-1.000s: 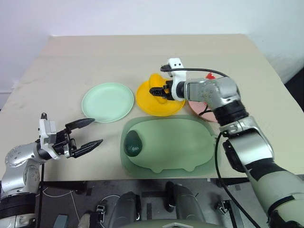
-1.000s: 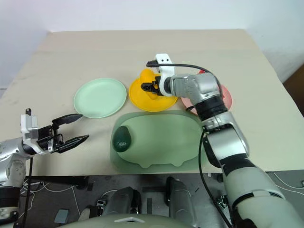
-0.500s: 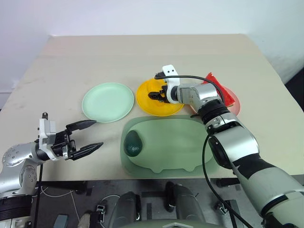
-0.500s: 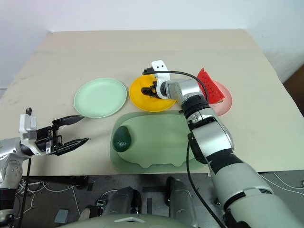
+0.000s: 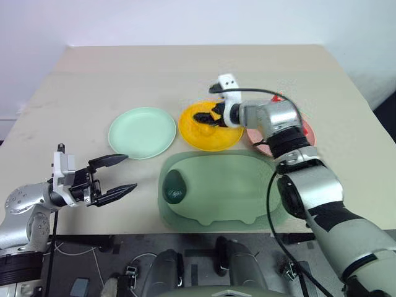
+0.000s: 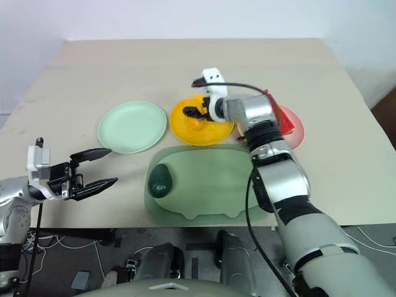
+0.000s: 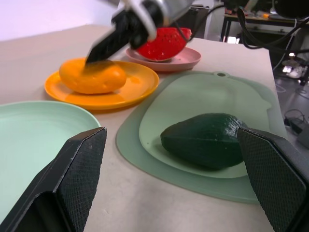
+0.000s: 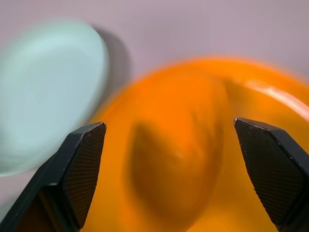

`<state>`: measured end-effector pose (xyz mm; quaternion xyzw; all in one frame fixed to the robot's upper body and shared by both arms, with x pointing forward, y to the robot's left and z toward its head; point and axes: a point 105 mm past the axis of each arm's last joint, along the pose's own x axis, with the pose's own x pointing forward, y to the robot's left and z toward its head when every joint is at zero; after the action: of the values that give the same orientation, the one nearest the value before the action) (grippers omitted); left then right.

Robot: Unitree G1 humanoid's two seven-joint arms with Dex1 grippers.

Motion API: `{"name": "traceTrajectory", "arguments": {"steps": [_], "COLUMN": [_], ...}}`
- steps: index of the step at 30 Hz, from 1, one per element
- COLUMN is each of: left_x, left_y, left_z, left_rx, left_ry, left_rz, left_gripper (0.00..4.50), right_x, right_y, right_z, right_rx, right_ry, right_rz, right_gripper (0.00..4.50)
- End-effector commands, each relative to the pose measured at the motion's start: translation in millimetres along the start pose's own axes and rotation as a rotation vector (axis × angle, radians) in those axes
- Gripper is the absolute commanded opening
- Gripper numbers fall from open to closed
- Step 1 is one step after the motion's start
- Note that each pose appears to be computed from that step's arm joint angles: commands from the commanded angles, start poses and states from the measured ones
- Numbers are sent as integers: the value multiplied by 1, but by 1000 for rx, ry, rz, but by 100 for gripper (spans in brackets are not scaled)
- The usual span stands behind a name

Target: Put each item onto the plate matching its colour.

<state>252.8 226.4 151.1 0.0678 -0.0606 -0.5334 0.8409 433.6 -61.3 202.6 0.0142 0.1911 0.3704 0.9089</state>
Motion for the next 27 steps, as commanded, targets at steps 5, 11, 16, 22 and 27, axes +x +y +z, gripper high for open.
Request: {"name": "traceTrajectory", "arguments": {"steps": [5, 11, 16, 22, 27], "left_x": [10, 22, 40, 61, 82], "left_y": [-13, -32, -51, -60, -63], "left_z": [15, 26, 27, 24, 18], "left_rx": [13, -17, -73, -162, -252], "left_ry": [-35, -46, -11, 65, 87], "left_rz": [-30, -26, 43, 165, 276], "left_gripper": [450, 450, 450, 450, 450], "right_x": [-97, -153, -166, -185, -198], "right_y": [3, -14, -6, 9, 13], "right_z": [28, 1, -35, -70, -89], "right_rx": [-77, -182, -253, -322, -349], "right_ry": [-197, -223, -175, -127, -116], "right_rz": [172, 198, 289, 388, 443], "right_gripper": [446, 446, 446, 446, 446]}}
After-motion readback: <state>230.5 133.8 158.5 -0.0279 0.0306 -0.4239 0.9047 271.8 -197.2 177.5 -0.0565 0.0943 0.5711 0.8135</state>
